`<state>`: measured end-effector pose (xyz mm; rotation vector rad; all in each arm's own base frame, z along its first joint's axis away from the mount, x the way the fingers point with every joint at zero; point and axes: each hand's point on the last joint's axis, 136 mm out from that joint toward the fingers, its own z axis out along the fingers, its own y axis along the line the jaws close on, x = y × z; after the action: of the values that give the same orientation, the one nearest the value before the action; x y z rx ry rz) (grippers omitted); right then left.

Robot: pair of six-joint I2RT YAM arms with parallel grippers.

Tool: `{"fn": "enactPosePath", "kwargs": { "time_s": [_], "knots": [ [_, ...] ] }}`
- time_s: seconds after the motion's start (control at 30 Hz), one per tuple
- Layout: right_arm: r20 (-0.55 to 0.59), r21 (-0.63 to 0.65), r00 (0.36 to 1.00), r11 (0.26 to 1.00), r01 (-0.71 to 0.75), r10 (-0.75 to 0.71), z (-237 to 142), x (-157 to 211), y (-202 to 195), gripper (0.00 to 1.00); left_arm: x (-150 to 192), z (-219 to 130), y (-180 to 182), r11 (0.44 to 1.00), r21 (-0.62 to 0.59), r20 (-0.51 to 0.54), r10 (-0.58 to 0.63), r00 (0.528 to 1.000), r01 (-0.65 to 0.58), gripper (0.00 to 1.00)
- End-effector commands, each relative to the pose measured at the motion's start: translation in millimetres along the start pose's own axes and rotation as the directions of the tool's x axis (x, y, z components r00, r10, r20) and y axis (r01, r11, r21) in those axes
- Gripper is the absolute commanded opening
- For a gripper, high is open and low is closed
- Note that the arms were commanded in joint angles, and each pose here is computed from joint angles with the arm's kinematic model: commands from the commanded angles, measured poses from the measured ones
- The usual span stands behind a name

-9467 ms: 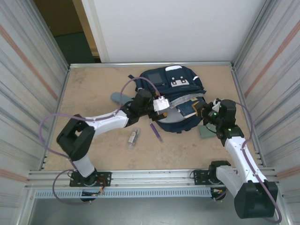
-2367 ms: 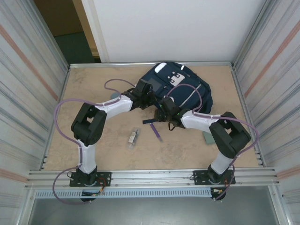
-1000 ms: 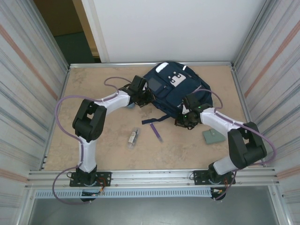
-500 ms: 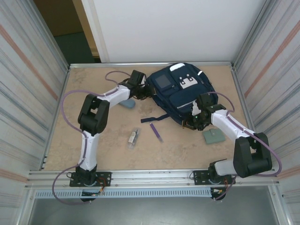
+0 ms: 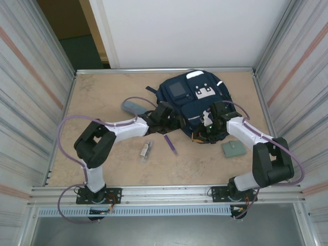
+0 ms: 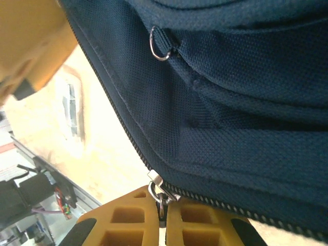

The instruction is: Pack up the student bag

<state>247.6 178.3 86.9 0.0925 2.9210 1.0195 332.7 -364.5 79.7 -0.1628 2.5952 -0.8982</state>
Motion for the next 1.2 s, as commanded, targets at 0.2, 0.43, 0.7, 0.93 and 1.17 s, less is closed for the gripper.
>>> {"fn": "enactPosePath", "kwargs": {
  "time_s": [0.2, 0.43, 0.7, 0.93, 1.17],
  "knots": [
    [-0.003, -0.013, 1.000, 1.000, -0.004, 0.004, 2, 1, 0, 0.00, -37, 22, 4, 0.997, -0.053, 0.202, -0.044, 0.978, 0.056, 0.19],
    [0.122, 0.355, 0.977, 0.912, -0.206, 0.173, -35, -2, -94, 0.00, -64, 20, 21, 0.998, -0.048, 0.169, -0.023, 0.985, 0.031, 0.00],
    [0.249, 0.319, 0.932, 0.886, -0.336, 0.264, -57, -7, -112, 0.00, -107, 33, 35, 1.000, -0.022, 0.110, -0.001, 0.994, 0.004, 0.00],
    [0.238, 0.214, 0.931, 0.920, -0.328, 0.276, -47, -23, -101, 0.00, -142, 35, 45, 0.997, 0.007, 0.074, -0.071, 0.995, 0.071, 0.28],
    [0.152, 0.091, 0.978, 0.983, -0.158, 0.144, -17, -28, -46, 0.00, -103, -20, 34, 0.998, 0.027, 0.016, -0.052, 0.999, 0.051, 0.60]
  ]
}}
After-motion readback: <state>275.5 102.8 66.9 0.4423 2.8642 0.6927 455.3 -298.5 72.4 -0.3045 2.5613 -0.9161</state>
